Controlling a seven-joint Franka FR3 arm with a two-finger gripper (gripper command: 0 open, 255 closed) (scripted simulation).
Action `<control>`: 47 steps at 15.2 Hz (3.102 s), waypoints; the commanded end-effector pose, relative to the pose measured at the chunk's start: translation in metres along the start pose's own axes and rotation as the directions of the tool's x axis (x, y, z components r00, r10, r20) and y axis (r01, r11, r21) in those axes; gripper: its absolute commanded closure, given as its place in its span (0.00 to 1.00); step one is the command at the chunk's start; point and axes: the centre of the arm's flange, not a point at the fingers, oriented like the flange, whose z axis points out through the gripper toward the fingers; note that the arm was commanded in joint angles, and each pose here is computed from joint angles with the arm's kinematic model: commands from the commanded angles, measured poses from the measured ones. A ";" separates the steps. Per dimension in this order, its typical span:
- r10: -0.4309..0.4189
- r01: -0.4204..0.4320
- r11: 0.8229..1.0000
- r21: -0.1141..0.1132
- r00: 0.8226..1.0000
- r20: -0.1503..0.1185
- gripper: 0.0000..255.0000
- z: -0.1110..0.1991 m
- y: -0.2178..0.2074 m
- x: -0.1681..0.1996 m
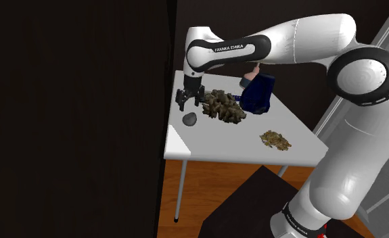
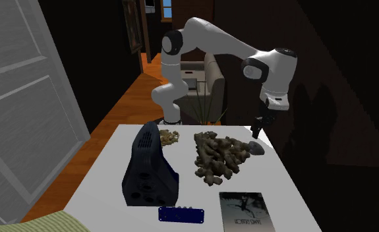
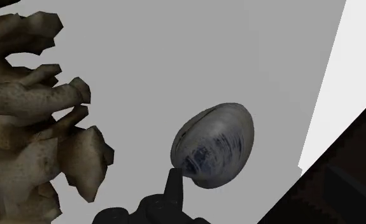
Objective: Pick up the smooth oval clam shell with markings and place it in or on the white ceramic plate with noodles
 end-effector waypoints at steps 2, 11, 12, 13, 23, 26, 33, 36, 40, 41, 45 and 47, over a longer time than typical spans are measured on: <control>-0.005 0.005 1.000 -0.011 1.000 -0.002 0.00 0.017 -0.011 0.022; -0.005 0.005 1.000 -0.011 1.000 -0.002 0.00 0.052 -0.010 0.022; -0.005 0.005 1.000 -0.011 1.000 -0.002 0.00 0.052 -0.010 0.022; -0.005 0.005 1.000 -0.011 1.000 -0.002 0.00 0.052 -0.010 0.022; -0.005 0.005 1.000 -0.011 1.000 -0.002 1.00 0.043 -0.006 0.026; -0.005 0.005 1.000 -0.011 1.000 -0.002 1.00 0.041 -0.005 0.023; -0.006 0.022 0.945 0.325 0.999 -0.049 0.00 0.050 0.072 0.003; -0.006 0.022 0.945 0.325 0.999 -0.049 0.00 0.065 0.067 0.003; -0.006 0.022 0.945 0.325 0.999 -0.049 0.00 0.078 0.062 0.004; -0.006 0.022 0.945 0.325 0.999 -0.049 0.00 0.078 0.062 0.004; -0.006 0.022 0.945 0.325 0.999 -0.049 0.00 0.078 0.062 0.004; -0.006 0.022 0.945 0.325 0.999 -0.049 0.00 0.078 0.062 0.004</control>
